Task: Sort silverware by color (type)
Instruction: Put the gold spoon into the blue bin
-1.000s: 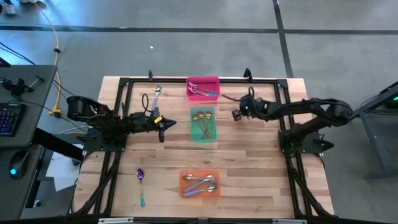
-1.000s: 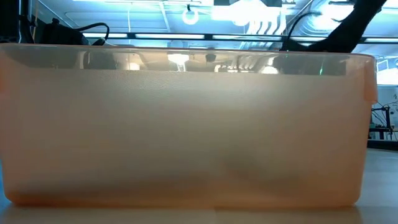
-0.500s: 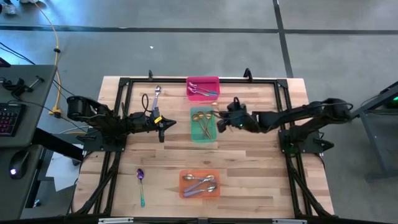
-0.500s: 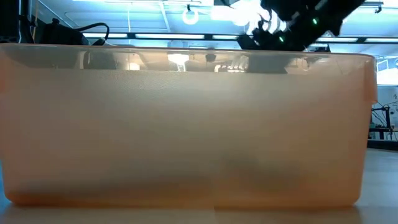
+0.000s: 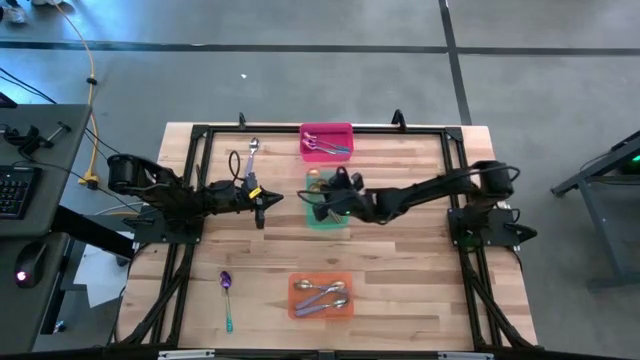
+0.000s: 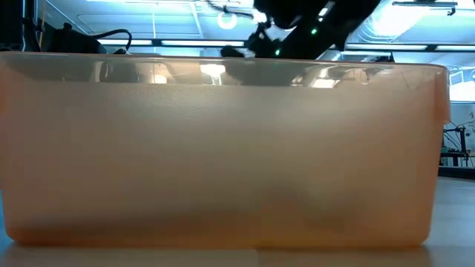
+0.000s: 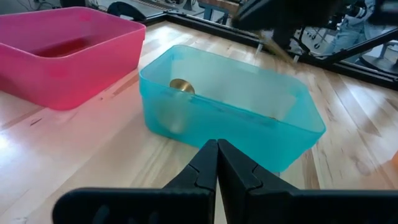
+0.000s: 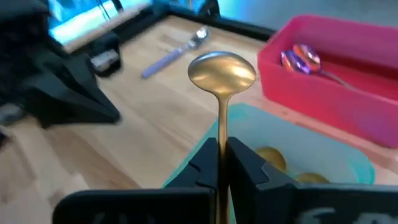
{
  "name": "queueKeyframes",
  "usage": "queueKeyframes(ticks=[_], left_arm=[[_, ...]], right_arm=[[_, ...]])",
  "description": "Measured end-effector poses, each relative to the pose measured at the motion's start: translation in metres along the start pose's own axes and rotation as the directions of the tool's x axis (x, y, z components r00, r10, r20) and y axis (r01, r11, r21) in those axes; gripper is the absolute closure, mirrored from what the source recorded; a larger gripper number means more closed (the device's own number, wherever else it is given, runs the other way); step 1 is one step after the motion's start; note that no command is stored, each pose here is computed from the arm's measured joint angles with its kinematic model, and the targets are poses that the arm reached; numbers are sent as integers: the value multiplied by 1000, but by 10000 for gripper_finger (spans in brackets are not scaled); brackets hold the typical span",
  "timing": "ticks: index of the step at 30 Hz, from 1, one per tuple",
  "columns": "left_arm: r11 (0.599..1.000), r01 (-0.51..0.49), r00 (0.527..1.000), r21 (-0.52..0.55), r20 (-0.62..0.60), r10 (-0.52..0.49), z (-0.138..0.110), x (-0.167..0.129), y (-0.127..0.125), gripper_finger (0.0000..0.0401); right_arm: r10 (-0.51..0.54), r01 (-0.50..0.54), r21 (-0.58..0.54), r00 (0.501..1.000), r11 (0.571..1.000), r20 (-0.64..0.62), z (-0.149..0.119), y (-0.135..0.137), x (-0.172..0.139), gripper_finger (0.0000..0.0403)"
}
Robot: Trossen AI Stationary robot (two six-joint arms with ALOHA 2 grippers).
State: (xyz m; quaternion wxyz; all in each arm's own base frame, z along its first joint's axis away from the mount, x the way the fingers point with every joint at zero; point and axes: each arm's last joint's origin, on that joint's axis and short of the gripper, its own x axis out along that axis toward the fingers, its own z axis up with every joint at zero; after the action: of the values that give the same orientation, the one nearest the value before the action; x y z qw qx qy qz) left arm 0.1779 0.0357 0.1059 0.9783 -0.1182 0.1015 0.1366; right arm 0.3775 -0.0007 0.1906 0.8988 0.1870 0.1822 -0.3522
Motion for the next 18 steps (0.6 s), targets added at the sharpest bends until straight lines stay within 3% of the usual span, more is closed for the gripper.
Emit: queueKeyframes(ticks=[6, 18], left_arm=[[1000, -1, 1000, 0, 0, 1, 0, 0, 0, 401], [1000, -1, 1000, 0, 2, 1, 0, 0, 0, 401]], right_arm=[[-43, 43, -5, 998, 999, -52, -10, -2, 18, 401], [-93, 92, -16, 987, 996, -133, -16, -15, 22, 393]])
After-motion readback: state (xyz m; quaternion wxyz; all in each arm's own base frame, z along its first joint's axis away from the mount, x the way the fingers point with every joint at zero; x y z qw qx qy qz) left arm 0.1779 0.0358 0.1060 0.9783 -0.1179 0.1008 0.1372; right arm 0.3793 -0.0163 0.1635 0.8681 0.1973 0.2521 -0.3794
